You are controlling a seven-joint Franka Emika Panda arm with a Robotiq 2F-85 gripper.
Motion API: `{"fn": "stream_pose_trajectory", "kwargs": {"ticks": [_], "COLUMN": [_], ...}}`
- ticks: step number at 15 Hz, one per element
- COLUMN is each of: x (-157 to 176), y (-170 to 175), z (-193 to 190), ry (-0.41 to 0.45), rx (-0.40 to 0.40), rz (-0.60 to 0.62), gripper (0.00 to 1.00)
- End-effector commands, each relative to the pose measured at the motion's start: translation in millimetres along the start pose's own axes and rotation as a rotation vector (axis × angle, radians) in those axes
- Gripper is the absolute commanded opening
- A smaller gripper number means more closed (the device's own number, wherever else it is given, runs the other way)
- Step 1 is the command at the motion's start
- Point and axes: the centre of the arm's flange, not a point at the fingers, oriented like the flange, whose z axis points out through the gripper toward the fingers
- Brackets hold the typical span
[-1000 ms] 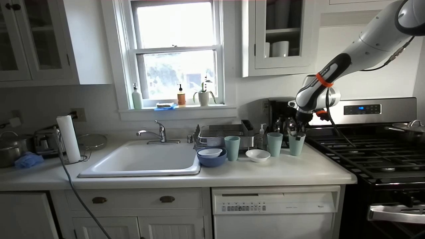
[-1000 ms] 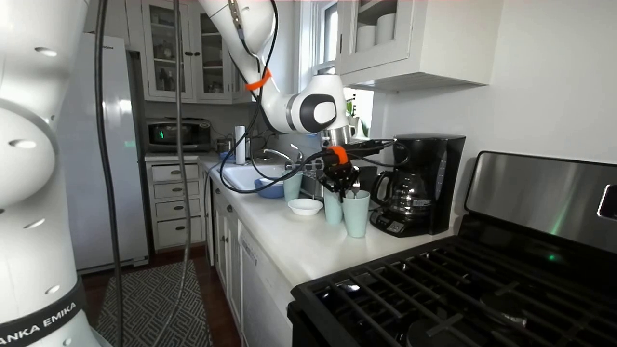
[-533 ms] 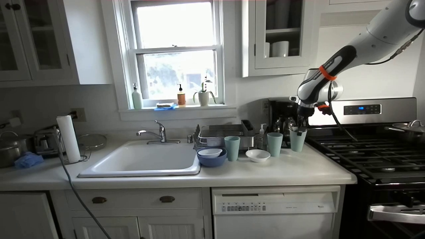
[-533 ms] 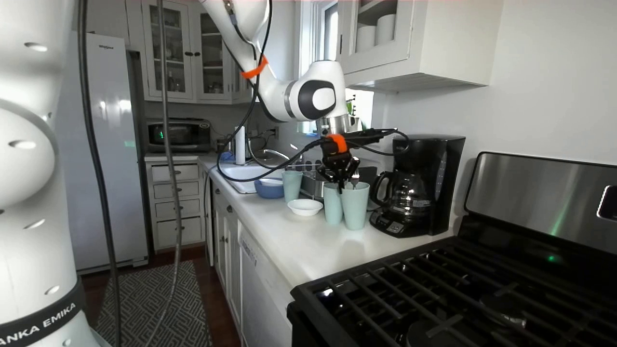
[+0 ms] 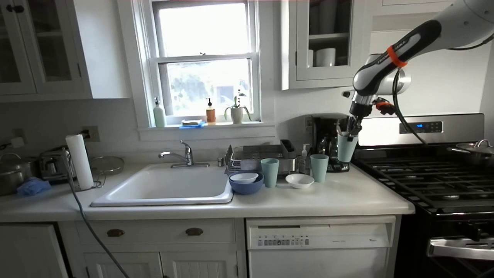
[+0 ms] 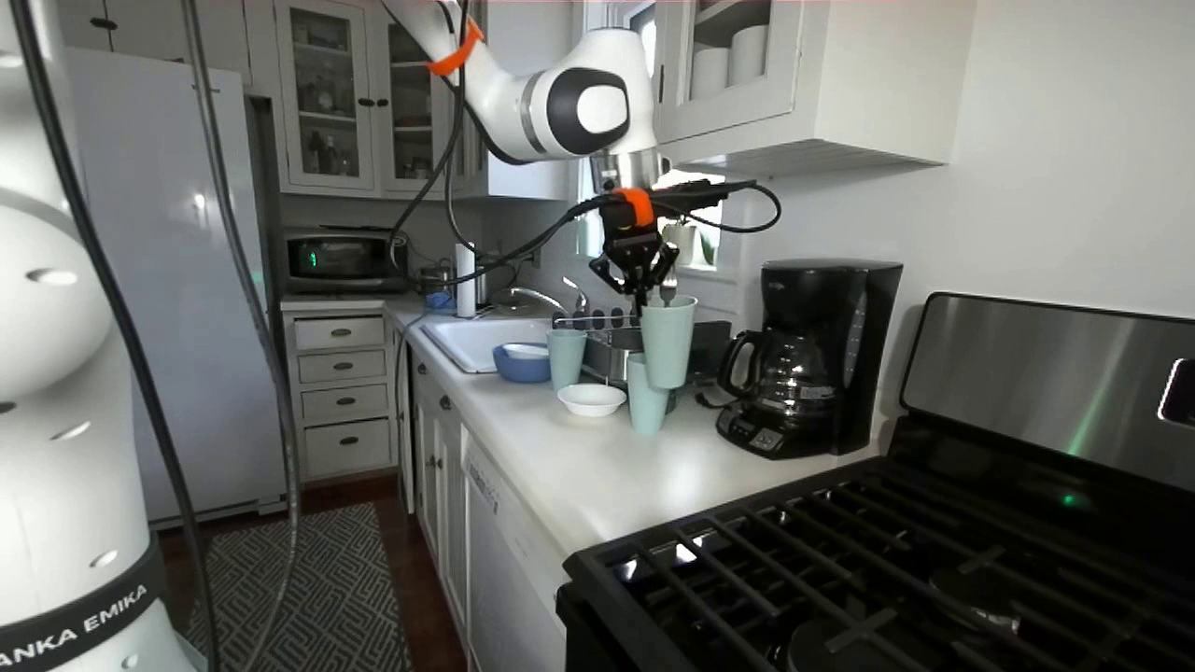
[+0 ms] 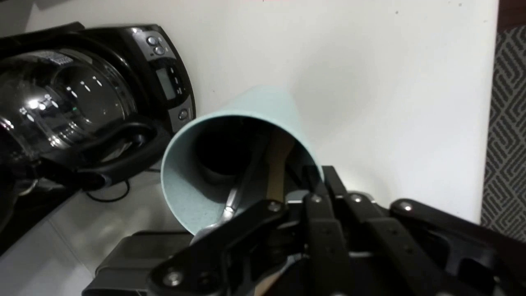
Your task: Pick up cup a light blue cup on the right and stack it into the light blue cup in the middle
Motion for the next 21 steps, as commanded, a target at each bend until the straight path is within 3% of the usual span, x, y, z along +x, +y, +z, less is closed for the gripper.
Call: {"fn": "stream_pose_trajectory", "kwargs": {"ticks": [1,12,21], "x": [8,49,58], "y": [-22,-34,-21], "z": [-32,-36,-10], "ry": [0.093,0.202,0.198], "rx": [0.012,-0.018,-0.061], "rz": [-0.071,-0.166,-0.155], "gripper": [0.03,0.02,0.02]}}
